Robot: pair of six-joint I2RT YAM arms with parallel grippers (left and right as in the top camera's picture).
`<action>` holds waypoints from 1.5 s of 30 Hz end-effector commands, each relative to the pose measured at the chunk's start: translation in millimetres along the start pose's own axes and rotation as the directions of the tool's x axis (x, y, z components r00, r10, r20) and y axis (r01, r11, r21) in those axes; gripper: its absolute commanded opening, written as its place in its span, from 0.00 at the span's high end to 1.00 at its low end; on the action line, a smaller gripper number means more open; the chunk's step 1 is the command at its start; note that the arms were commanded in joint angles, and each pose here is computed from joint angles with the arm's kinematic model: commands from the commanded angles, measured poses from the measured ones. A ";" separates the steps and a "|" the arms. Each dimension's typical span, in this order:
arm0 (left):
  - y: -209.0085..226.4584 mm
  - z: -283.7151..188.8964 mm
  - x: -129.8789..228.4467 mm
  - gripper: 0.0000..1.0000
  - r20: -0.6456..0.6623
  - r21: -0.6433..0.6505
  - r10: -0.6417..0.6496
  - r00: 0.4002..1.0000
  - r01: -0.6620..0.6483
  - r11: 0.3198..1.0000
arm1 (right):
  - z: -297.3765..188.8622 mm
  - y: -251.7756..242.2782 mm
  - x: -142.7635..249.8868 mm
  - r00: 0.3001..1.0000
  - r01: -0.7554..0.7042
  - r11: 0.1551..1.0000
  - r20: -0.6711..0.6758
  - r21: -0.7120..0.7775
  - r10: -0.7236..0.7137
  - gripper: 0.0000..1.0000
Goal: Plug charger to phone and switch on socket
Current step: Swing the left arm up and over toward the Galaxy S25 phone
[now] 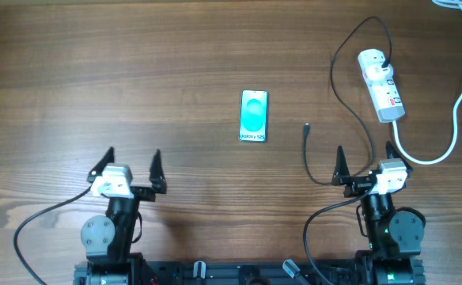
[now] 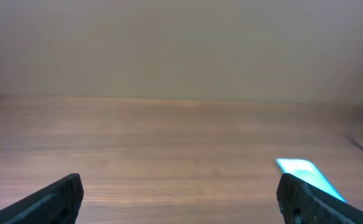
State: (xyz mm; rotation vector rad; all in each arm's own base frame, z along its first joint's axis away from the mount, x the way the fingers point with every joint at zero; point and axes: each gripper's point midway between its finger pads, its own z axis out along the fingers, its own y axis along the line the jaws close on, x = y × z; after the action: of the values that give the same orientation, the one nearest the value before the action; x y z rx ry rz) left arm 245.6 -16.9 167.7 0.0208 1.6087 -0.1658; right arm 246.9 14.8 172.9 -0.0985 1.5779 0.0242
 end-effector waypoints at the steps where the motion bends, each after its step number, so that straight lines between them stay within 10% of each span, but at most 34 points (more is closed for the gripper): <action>1: -17.1 -1.0 7.3 0.00 -0.029 0.104 -0.024 0.999 0.027 0.994 | 0.2 -0.3 0.5 1.000 0.005 1.000 -0.001 0.005 -0.005 0.00; 5: -37.9 -4.4 -7.5 0.00 0.018 0.224 -0.051 0.999 0.045 0.974 | 0.2 -0.3 0.5 1.000 0.005 1.000 -0.001 0.004 -0.005 0.00; 9: -130.8 -62.1 -32.7 0.00 -0.052 0.755 -0.152 0.987 0.138 0.641 | 0.2 -0.3 0.5 1.000 0.004 1.000 -0.001 0.005 -0.004 0.00; 13: -149.1 -94.7 -67.7 0.00 0.109 0.848 -0.130 0.986 -0.024 0.529 | 0.2 -0.3 0.5 1.000 0.004 1.000 -0.001 0.005 -0.004 0.00; 27: -119.2 -173.4 -261.4 0.00 0.593 0.703 -0.455 0.664 -0.151 0.695 | 0.2 -0.3 0.5 1.000 0.004 1.000 -0.001 0.004 -0.004 0.00; 35: -110.3 -85.9 -290.5 0.00 0.063 0.520 -0.398 0.915 0.310 0.796 | 0.2 -0.3 0.5 1.000 0.005 1.000 -0.001 0.005 -0.005 0.00; 40: -110.5 -58.4 -270.9 0.00 -0.162 0.446 -0.391 0.906 0.421 0.790 | 0.2 -0.3 0.5 1.000 0.004 1.000 -0.001 0.005 -0.004 0.00; 45: -139.1 -52.7 -271.9 0.00 -0.321 0.584 -0.383 0.866 0.500 0.640 | 0.2 -0.3 0.5 1.000 0.005 1.000 -0.001 0.005 -0.005 0.00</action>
State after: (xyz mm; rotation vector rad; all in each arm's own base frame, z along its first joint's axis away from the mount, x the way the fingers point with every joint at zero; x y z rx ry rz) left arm 197.8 -104.1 446.9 0.0763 1.5976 -0.9940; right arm 247.1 14.8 172.3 -0.1004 1.5800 0.0225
